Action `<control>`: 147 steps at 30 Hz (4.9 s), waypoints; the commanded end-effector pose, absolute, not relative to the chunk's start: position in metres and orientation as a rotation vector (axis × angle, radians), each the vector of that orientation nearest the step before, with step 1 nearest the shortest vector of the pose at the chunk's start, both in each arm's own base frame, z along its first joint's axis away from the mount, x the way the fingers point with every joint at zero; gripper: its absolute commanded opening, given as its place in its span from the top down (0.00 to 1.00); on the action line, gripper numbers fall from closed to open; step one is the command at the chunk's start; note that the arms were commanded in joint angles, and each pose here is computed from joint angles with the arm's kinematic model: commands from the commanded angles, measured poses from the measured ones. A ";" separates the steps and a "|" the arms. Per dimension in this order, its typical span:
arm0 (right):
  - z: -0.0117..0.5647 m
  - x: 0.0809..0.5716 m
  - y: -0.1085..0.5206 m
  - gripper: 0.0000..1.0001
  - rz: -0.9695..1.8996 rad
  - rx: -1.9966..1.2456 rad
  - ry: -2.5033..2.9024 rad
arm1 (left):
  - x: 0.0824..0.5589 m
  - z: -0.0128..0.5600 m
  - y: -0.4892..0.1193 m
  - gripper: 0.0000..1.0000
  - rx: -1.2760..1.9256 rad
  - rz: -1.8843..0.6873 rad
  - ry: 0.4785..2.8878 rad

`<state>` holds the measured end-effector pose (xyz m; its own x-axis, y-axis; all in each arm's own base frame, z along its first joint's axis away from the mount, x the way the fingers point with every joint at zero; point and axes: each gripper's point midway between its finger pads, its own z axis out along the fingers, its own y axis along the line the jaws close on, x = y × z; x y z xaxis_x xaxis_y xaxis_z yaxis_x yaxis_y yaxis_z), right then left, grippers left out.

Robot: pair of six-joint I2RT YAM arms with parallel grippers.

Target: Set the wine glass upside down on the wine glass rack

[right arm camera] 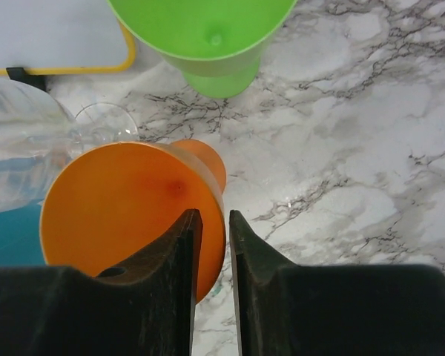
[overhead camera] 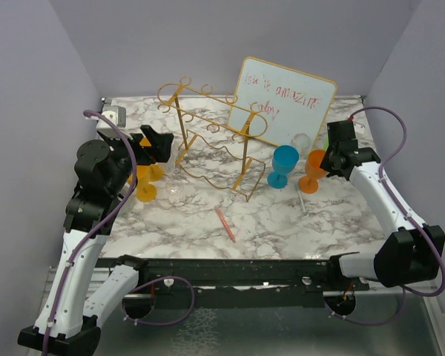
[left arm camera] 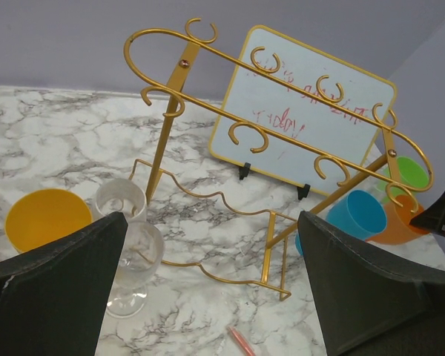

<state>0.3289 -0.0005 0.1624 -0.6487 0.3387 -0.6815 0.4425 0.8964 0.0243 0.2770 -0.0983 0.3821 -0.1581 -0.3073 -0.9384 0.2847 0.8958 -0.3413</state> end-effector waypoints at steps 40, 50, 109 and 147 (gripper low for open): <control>0.528 0.240 0.078 0.99 0.773 0.215 1.161 | 0.272 0.532 -0.200 0.01 -0.052 -1.425 1.371; 0.545 0.238 0.077 1.00 0.888 0.245 0.955 | 0.270 0.561 -0.316 0.01 -0.043 -1.693 1.316; 0.473 0.227 0.087 0.27 0.762 0.090 1.090 | 0.284 0.591 -0.302 1.00 0.240 -1.243 1.268; 0.444 0.257 0.068 0.27 0.562 0.140 1.275 | 0.250 0.362 -0.289 1.00 0.866 -0.849 1.456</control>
